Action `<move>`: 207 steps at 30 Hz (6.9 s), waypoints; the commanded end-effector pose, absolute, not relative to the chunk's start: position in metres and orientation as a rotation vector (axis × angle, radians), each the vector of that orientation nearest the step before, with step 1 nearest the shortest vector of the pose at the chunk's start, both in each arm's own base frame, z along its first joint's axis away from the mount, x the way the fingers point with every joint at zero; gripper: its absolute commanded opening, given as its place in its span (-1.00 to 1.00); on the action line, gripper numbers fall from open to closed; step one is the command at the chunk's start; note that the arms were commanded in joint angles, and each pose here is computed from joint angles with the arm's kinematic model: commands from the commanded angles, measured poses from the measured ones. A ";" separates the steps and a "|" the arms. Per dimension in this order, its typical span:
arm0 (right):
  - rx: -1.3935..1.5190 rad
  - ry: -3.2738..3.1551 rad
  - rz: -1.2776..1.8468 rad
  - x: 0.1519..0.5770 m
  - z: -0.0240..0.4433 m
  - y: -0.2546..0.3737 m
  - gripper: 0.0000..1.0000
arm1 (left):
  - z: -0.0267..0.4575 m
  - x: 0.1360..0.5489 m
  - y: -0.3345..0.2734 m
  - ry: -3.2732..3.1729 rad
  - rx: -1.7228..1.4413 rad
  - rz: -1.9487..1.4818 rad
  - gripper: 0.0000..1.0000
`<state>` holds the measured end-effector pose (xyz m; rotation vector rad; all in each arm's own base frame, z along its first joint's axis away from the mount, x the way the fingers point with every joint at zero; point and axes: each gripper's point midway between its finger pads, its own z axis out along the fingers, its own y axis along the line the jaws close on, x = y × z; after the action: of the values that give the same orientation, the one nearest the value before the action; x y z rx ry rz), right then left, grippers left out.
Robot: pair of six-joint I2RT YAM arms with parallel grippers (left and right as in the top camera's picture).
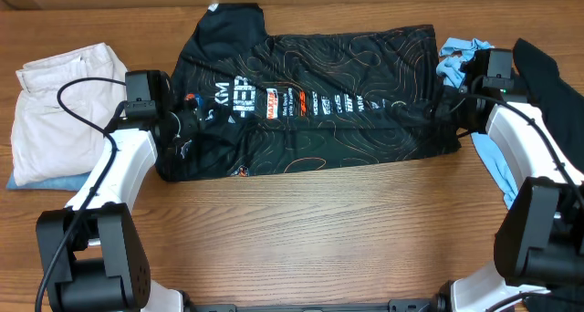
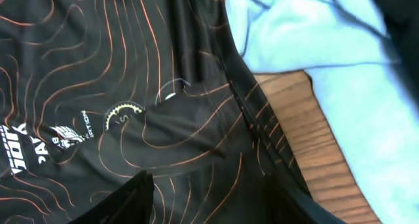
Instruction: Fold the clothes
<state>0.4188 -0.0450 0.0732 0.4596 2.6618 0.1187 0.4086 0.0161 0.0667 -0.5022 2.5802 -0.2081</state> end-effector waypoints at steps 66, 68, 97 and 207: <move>0.485 2.832 0.112 0.380 0.058 -0.038 0.17 | 0.070 0.411 0.021 2.664 -0.433 -0.141 -0.92; 0.485 2.833 0.112 0.380 0.058 -0.038 0.16 | 0.067 0.410 0.027 2.672 -0.445 -0.095 -0.92; 0.503 2.908 0.110 0.362 0.054 -0.036 0.20 | 0.047 0.338 0.031 2.933 -0.531 0.014 -0.43; 1.031 3.124 -0.227 0.247 -0.013 -0.065 -0.92 | -0.002 0.225 0.056 3.228 -0.918 0.480 -0.92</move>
<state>0.2746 -0.0589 -0.0007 0.9756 3.0458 -0.1401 0.2351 0.0463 0.0003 -0.8769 3.2256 0.3523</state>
